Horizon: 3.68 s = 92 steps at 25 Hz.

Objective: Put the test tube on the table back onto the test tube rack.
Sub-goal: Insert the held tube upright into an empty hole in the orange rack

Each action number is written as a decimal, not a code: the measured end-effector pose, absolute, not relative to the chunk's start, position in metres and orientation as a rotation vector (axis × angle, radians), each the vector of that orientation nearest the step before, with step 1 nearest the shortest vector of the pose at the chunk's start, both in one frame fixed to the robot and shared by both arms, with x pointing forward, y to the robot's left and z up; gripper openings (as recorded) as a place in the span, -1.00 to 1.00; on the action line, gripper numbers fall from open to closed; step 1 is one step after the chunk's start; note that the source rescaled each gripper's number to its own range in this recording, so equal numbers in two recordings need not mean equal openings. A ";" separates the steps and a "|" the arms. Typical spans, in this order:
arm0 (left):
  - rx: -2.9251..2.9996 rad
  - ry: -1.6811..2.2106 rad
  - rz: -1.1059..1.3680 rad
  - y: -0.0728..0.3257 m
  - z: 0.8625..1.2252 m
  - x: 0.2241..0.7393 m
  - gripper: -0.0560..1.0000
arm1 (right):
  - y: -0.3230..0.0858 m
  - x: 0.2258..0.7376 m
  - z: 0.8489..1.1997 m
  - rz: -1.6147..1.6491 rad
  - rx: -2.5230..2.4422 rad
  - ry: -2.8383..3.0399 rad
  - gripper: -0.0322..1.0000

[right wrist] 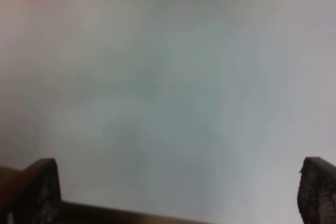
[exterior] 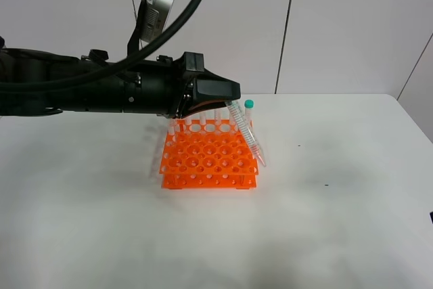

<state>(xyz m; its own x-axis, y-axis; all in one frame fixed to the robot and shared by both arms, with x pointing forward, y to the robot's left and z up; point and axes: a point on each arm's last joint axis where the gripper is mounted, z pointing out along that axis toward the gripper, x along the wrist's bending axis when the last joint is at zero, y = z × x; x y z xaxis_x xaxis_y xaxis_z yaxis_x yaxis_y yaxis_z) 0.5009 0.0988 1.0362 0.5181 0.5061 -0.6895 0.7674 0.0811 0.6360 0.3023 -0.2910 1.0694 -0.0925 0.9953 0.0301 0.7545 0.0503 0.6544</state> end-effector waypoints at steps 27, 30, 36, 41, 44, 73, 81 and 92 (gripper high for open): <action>1.574 1.121 -0.279 0.099 1.036 0.501 -0.89 | -0.292 0.239 1.053 1.006 1.469 1.647 1.00; 1.574 1.121 -0.279 0.099 1.036 0.501 -0.89 | -0.292 0.235 1.053 1.022 1.453 1.631 1.00; 1.569 1.113 -0.272 0.099 1.040 0.499 -0.89 | -0.291 0.235 1.053 1.027 1.454 1.632 1.00; 1.523 1.066 -0.190 0.108 1.069 0.489 -0.89 | -0.291 0.235 1.053 1.027 1.454 1.632 1.00; 1.506 1.030 -0.131 0.115 1.085 0.482 -0.89 | -0.291 0.235 1.053 1.027 1.454 1.632 1.00; 1.746 0.646 0.734 0.098 1.094 0.476 -0.89 | -0.291 0.235 1.053 1.027 1.454 1.632 1.00; 1.701 0.640 0.772 0.081 1.064 0.499 -0.89 | -0.291 0.235 1.053 1.027 1.454 1.632 1.00; 1.841 0.830 0.721 0.081 1.026 0.554 -0.89 | -0.291 0.235 1.053 1.027 1.454 1.632 1.00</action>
<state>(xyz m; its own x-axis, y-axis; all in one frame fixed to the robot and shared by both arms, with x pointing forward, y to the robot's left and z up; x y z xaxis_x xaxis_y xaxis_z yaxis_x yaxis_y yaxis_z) 0.5537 0.0812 1.0258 0.5945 0.7950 0.1206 0.2300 -0.3119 0.9219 0.2351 -0.2913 1.0528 -0.1142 0.9935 -0.0014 0.4288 0.0506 0.9020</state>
